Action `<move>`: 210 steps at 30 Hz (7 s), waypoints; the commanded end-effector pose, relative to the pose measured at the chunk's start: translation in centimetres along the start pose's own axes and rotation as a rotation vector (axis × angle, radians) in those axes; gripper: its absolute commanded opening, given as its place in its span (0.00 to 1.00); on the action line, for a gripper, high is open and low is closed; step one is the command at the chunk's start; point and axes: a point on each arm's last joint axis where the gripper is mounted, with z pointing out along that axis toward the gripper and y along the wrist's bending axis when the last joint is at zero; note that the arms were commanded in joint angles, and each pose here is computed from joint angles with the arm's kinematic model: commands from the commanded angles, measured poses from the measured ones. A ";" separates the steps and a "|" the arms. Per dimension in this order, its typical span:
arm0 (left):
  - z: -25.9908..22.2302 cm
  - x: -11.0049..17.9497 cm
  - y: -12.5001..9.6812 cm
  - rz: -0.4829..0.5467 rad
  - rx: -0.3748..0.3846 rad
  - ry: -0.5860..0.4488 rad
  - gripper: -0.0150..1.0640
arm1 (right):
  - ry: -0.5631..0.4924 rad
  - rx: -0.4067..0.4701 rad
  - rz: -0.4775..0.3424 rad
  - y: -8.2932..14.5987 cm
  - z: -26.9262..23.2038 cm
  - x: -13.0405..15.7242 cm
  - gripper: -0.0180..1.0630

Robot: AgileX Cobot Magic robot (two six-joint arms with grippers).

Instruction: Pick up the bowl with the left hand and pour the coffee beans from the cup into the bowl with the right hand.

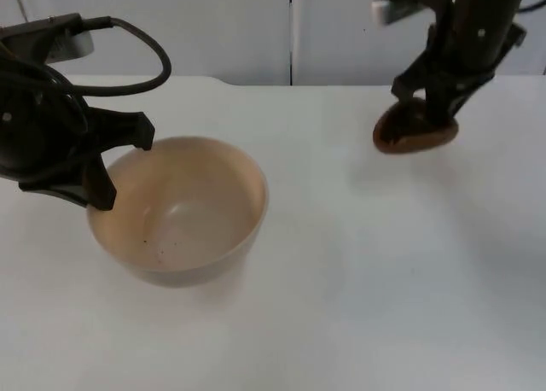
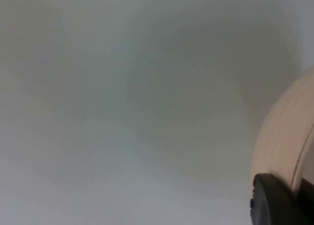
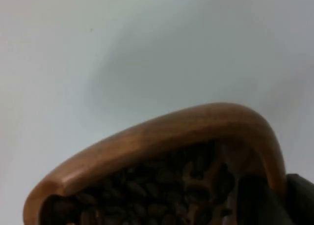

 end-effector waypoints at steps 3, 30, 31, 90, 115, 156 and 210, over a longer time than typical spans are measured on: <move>-0.3 -0.2 0.0 -0.020 0.010 -0.020 0.01 | -0.046 0.089 -0.035 1.5 -4.1 -0.7 0.02; -0.3 -0.2 -0.1 -0.035 0.019 -0.021 0.01 | -0.320 0.130 -0.301 15.3 -14.6 -3.8 0.02; -0.3 -0.2 -0.1 -0.035 0.019 -0.021 0.01 | -0.323 0.127 -0.310 15.8 -14.7 -3.7 0.02; -0.3 -0.2 -0.3 -0.057 0.033 -0.023 0.01 | -0.511 0.766 -0.687 26.0 -17.9 -1.8 0.02; -0.3 -0.2 -0.3 -0.063 0.038 -0.024 0.01 | -0.579 0.940 -0.689 27.5 -19.9 -1.1 0.02; -0.3 -0.3 -0.4 -0.082 0.049 -0.027 0.01 | -0.664 1.004 -0.685 29.2 -21.6 -0.3 0.02; -0.3 -0.4 -0.4 -0.095 0.053 -0.048 0.01 | -0.453 0.626 -0.591 24.9 -19.6 -0.4 0.02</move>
